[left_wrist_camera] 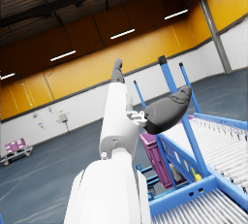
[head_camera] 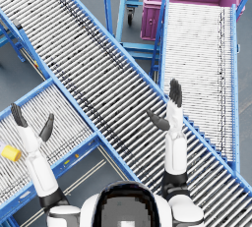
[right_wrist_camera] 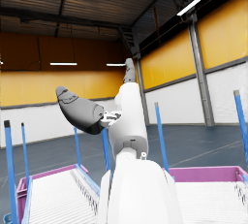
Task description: Pick up the oil and place it on the left assembly line, put the cola on the right, and keep Sprite still
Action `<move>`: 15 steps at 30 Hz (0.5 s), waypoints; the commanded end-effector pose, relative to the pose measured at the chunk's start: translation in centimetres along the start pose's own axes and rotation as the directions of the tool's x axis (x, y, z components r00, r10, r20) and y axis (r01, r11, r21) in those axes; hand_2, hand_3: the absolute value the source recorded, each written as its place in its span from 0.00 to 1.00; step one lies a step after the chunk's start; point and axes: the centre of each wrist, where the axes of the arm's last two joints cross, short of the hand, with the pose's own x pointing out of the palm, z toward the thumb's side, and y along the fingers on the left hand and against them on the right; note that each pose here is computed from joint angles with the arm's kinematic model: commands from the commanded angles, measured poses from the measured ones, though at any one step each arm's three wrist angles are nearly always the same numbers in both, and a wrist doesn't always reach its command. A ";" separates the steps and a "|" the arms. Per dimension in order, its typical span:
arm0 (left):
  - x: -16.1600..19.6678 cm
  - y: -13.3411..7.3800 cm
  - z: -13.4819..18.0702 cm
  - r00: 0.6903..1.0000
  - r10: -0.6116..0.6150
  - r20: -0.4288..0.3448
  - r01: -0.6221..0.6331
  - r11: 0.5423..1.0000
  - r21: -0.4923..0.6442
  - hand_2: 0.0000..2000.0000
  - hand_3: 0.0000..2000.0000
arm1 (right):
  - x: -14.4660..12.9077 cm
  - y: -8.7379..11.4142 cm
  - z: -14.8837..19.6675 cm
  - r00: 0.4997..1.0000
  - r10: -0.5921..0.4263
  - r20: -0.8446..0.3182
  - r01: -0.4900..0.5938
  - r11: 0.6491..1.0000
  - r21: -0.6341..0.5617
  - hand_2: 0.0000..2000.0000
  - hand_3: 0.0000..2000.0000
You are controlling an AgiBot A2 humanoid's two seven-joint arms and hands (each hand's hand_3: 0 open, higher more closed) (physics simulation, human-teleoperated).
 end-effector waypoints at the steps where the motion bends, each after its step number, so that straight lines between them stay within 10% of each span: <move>1: 2.3 1.8 2.3 0.993 -0.115 -0.005 0.115 0.986 0.119 0.00 0.00 | -2.2 -0.8 1.3 0.997 -0.078 -0.021 0.077 0.996 -0.055 0.00 0.00; 15: 6.6 3.2 4.7 0.968 -0.239 0.080 0.218 0.954 0.207 0.00 0.00 | -5.0 -0.1 1.4 0.985 -0.166 -0.045 0.164 0.985 -0.048 0.00 0.00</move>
